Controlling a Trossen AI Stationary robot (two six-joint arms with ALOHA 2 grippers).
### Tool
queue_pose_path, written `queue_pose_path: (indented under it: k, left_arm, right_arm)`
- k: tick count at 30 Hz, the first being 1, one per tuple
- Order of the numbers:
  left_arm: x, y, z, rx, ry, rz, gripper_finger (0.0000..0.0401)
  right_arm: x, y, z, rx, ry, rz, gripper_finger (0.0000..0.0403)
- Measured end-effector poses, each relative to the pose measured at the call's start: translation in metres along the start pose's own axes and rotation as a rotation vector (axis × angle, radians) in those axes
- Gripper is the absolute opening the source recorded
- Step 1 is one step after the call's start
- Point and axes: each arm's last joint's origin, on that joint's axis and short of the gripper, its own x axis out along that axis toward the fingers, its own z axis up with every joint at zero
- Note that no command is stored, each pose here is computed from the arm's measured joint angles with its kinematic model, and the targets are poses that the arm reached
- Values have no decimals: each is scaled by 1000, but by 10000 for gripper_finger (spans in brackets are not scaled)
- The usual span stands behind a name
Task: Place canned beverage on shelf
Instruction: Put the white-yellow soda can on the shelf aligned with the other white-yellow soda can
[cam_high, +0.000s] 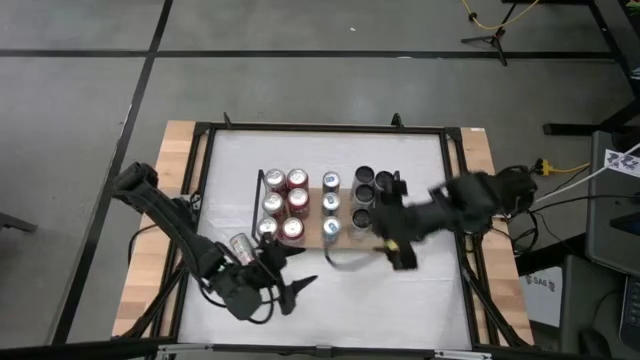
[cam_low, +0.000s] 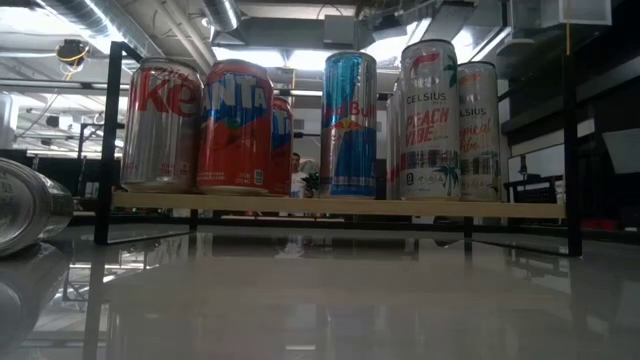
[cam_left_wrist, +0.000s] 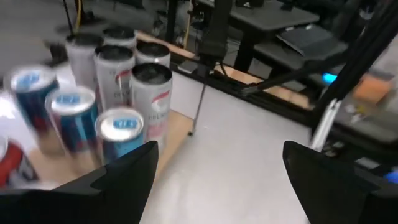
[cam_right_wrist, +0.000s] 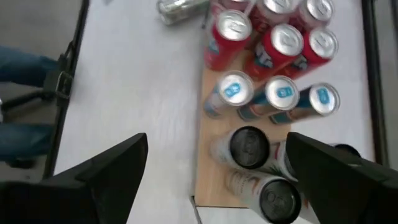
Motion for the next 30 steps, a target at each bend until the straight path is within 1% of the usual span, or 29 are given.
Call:
queue_pose_path:
  k: [4,6,9,12,15,17,19,23,26,30]
  left_arm:
    - [-21,9,8,-202,68,-30,338]
    - [-31,14,8,-312,153,-47,338]
    - [-43,20,1,-475,336,-39,338]
    - [-52,24,-14,-598,510,45,338]
    - [-57,28,-31,-703,637,190,338]
    - [-60,31,-42,-737,699,301,338]
    - [-62,35,-50,-759,726,412,338]
    - [-63,42,-65,-759,697,615,337]
    - [-61,46,-72,-738,652,702,337]
    - [-53,46,-82,-722,587,752,337]
  right_arm:
    - [-9,30,-11,-100,-28,-37,379]
    - [-10,43,-16,-141,-36,-58,379]
    - [-8,59,-23,-189,-36,-64,379]
    - [2,72,-25,-212,-40,-51,379]
    - [16,79,-25,-220,-41,-39,379]
    - [26,83,-25,-219,-43,-31,379]
    - [34,86,-26,-220,-43,-32,379]
    - [49,88,-27,-217,-37,-35,379]
    - [56,88,-28,-215,-24,-35,379]
    - [58,88,-29,-215,-23,-35,379]
